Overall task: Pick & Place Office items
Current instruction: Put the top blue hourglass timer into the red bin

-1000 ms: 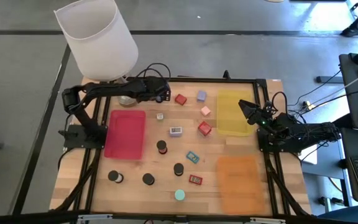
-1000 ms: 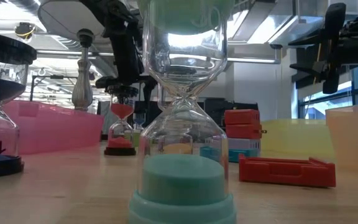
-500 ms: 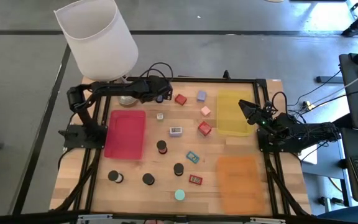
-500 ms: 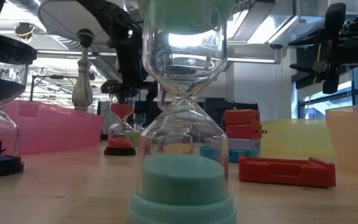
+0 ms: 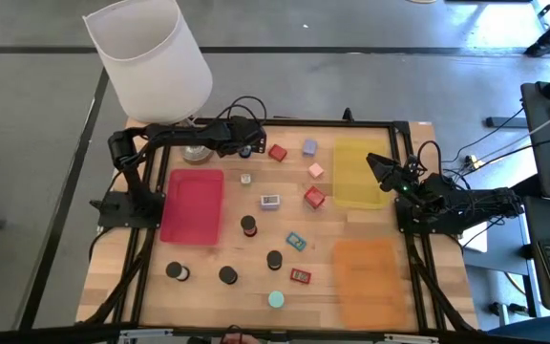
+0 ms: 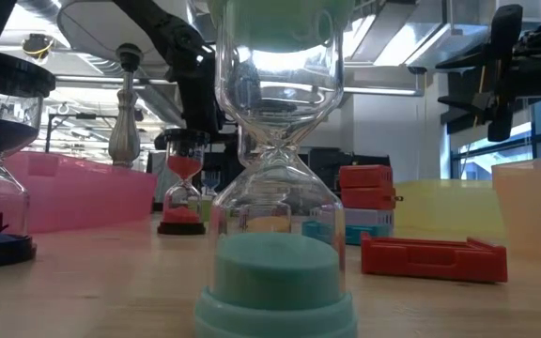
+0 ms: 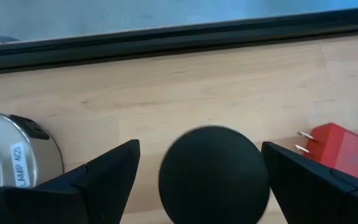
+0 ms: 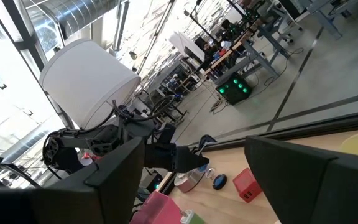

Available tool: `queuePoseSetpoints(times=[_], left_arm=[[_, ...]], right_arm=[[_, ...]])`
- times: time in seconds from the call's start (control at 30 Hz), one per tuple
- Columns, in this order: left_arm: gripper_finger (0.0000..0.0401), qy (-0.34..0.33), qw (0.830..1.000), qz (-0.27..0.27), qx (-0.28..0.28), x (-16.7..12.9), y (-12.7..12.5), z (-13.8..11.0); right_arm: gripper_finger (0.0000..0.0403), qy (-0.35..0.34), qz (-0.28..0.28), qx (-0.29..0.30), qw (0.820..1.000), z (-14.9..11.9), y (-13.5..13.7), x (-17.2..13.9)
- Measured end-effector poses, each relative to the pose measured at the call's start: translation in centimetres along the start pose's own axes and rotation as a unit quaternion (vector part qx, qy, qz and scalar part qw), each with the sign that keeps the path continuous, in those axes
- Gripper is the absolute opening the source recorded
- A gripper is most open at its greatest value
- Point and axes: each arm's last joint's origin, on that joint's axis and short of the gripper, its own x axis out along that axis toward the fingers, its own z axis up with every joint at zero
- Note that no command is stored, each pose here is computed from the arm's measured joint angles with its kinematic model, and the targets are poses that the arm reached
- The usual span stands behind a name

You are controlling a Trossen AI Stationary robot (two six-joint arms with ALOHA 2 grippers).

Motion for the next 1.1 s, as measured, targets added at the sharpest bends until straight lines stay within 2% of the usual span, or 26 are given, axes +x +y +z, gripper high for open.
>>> queuePoseSetpoints(times=[0.23, 0.57, 0.77, 0.9, 1.1], left_arm=[[0.0294, -0.002, 1.0, 0.001, -0.001, 0.0, 0.0, 0.0], [0.021, 0.003, 1.0, -0.011, -0.005, 0.0, -0.1, 0.1], [0.0207, 0.006, 1.0, -0.02, -0.006, -0.4, -0.1, 0.2], [0.0212, -0.019, 0.999, -0.041, 0.003, -2.4, -0.1, 0.8], [0.0208, -0.052, 0.995, -0.085, 0.007, -7.0, 0.7, 1.6]], right_arm=[[0.0282, 0.0, 0.0, 0.0, 1.0, 0.0, 0.0, 0.0], [0.0282, 0.0, 0.0, 0.0, 1.0, 0.0, 0.0, 0.0], [0.0281, 0.0, 0.0, 0.0, 1.0, 0.0, 0.0, 0.0], [0.0281, 0.0, 0.0, 0.0, 1.0, 0.0, 0.0, 0.0], [0.0281, 0.0, 0.0, 0.0, 1.0, 0.0, 0.0, 0.0]])
